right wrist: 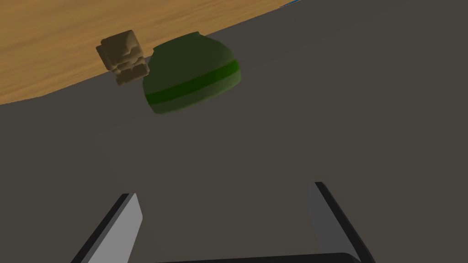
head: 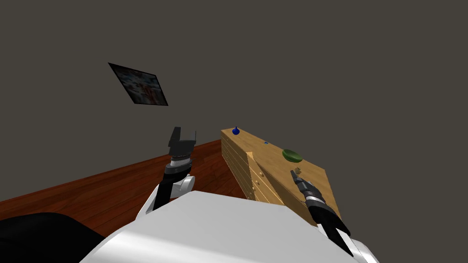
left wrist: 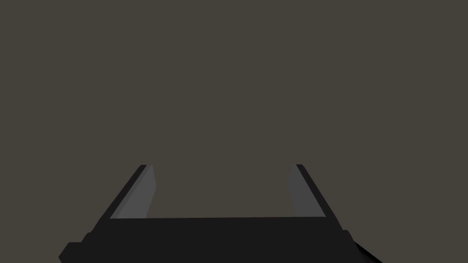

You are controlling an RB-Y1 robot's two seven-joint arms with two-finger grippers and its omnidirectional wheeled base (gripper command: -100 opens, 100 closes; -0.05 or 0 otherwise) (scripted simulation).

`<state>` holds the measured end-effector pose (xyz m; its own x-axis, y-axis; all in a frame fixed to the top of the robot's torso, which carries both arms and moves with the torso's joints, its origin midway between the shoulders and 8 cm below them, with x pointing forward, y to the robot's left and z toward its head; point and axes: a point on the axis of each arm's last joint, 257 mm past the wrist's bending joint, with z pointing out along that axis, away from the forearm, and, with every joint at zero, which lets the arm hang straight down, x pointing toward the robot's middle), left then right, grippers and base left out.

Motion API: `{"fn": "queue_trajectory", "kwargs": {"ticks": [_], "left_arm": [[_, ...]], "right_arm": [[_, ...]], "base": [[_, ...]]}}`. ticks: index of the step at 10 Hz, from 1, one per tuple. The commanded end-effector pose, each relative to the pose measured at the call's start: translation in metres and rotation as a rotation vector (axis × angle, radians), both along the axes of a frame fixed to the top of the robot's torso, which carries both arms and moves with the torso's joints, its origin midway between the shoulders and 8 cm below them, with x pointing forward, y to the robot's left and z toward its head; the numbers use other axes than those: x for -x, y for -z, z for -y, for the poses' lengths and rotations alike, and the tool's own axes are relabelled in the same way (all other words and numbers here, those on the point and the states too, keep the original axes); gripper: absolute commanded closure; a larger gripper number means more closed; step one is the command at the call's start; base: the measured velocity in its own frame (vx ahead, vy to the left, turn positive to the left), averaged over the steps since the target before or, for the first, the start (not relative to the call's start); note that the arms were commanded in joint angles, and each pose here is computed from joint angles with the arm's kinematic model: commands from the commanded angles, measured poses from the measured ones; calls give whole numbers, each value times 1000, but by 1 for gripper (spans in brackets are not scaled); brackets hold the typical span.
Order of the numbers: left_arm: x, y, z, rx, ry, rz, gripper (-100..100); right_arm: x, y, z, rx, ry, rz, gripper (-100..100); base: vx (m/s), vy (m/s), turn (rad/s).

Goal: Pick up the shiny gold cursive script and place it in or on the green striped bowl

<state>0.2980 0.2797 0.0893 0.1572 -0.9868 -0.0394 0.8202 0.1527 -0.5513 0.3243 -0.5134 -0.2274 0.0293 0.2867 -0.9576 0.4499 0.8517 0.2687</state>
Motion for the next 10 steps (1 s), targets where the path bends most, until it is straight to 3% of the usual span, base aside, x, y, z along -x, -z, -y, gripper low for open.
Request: {"fn": "queue_trajectory", "kwargs": {"ticks": [1,2,3,6,7,10], "left_arm": [[0,0,0,0,0,0,0],[0,0,0,0,0,0,0],[0,0,0,0,0,0,0],[0,0,0,0,0,0,0],[0,0,0,0,0,0,0],[0,0,0,0,0,0,0]], "right_arm": [[26,17,31,-4,69,-66,-100],[43,28,49,-7,111,-104,-100],[43,28,49,-7,111,-104,-100],[94,53,98,-19,233,-207,-100],[94,53,98,-19,233,-207,-100],[142,66,140,-23,339,-288,-100]], "base": [[166,61,86],[178,75,83],[123,28,6],[152,32,74],[130,49,5],[129,40,58]]}}
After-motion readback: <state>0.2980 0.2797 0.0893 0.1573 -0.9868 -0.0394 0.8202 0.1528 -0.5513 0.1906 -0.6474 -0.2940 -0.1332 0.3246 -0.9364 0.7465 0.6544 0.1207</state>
